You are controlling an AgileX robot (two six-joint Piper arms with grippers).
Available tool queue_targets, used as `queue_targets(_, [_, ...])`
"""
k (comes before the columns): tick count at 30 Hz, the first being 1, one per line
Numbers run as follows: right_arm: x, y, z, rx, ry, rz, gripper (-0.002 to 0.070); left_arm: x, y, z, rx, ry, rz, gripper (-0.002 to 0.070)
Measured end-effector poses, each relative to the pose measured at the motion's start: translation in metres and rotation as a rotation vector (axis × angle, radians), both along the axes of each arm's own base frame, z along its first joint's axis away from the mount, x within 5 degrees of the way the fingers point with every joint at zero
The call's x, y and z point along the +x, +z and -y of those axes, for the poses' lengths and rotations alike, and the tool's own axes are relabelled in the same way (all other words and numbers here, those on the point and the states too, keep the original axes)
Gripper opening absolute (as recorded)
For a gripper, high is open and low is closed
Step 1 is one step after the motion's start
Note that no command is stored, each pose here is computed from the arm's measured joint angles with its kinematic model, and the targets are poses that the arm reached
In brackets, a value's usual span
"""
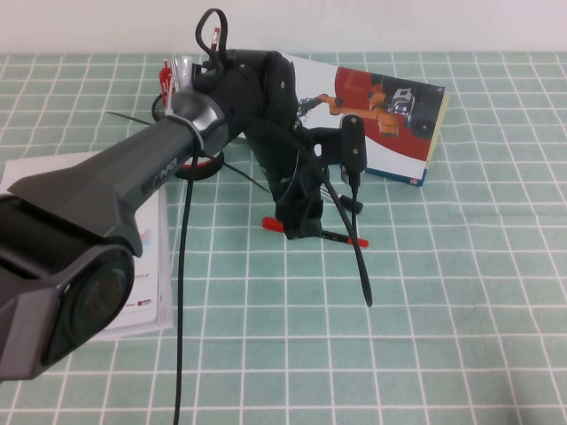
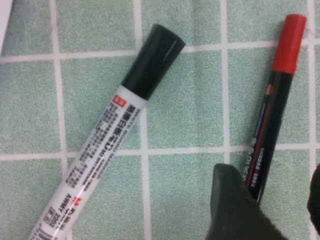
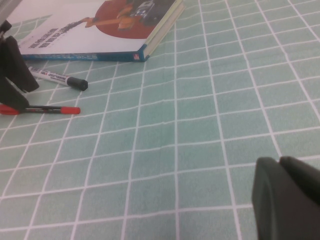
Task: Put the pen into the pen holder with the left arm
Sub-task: Pick up the pen on the table
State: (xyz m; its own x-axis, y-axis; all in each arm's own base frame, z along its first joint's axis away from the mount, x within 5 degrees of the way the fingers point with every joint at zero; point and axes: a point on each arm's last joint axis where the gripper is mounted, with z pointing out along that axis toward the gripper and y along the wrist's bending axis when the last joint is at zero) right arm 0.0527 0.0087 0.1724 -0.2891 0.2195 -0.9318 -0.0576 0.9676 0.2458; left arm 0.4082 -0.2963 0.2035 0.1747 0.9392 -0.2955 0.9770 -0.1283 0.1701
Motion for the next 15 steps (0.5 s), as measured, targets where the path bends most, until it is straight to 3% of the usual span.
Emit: queue_targets(15, [0.0, 0.0, 0.0, 0.0, 0.0, 0.0, -0.002, 0.002, -0.016, 0.003, 0.003, 0.004, -0.018, 0.0291])
